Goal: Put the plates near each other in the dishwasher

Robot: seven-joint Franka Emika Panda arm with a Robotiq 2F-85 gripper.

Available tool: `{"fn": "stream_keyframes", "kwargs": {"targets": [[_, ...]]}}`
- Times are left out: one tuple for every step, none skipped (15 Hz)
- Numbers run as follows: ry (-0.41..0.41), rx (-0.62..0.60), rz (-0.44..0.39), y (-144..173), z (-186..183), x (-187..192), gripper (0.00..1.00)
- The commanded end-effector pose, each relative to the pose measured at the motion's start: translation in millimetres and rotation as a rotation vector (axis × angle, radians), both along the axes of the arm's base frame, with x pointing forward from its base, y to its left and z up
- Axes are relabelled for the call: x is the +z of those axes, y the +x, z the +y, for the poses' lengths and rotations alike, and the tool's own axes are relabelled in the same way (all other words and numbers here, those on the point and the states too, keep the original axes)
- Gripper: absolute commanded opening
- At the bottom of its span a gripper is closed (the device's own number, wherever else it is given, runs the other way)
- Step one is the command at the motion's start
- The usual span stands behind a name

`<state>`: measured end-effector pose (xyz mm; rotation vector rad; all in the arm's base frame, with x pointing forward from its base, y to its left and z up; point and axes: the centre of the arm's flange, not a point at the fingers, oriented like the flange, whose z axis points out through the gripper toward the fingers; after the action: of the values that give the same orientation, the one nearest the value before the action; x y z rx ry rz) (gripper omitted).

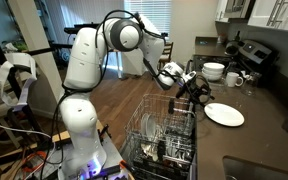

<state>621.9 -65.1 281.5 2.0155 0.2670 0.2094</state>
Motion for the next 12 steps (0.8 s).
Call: {"fn": "stream_keyframes", "kwargs": {"targets": [[-0.012, 0.017, -0.025, 11.4, -9.3, -8.4, 0.89], [-0.011, 0.017, -0.024, 12.1, -9.8, -9.9, 0.96], [-0.011, 0.016, -0.023, 13.0, -10.2, -11.2, 0.98], [-0.011, 0.016, -0.022, 13.7, -10.5, -12.4, 1.0], [-0.011, 0.017, -0.021, 14.4, -11.0, -14.0, 0.99], [-0.012, 0.018, -0.022, 15.2, -11.2, -13.9, 0.95], [-0.013, 0.019, -0.022, 15.9, -11.8, -14.8, 0.89], [-0.013, 0.02, -0.022, 16.6, -12.1, -15.9, 0.71], [-0.014, 0.021, -0.02, 16.6, -12.6, -17.2, 0.65], [-0.016, 0.023, -0.017, 16.9, -13.0, -19.0, 0.57], [-0.021, 0.025, -0.014, 17.3, -13.5, -20.3, 0.51], [-0.023, 0.026, -0.013, 17.6, -14.0, -21.1, 0.44]]}}
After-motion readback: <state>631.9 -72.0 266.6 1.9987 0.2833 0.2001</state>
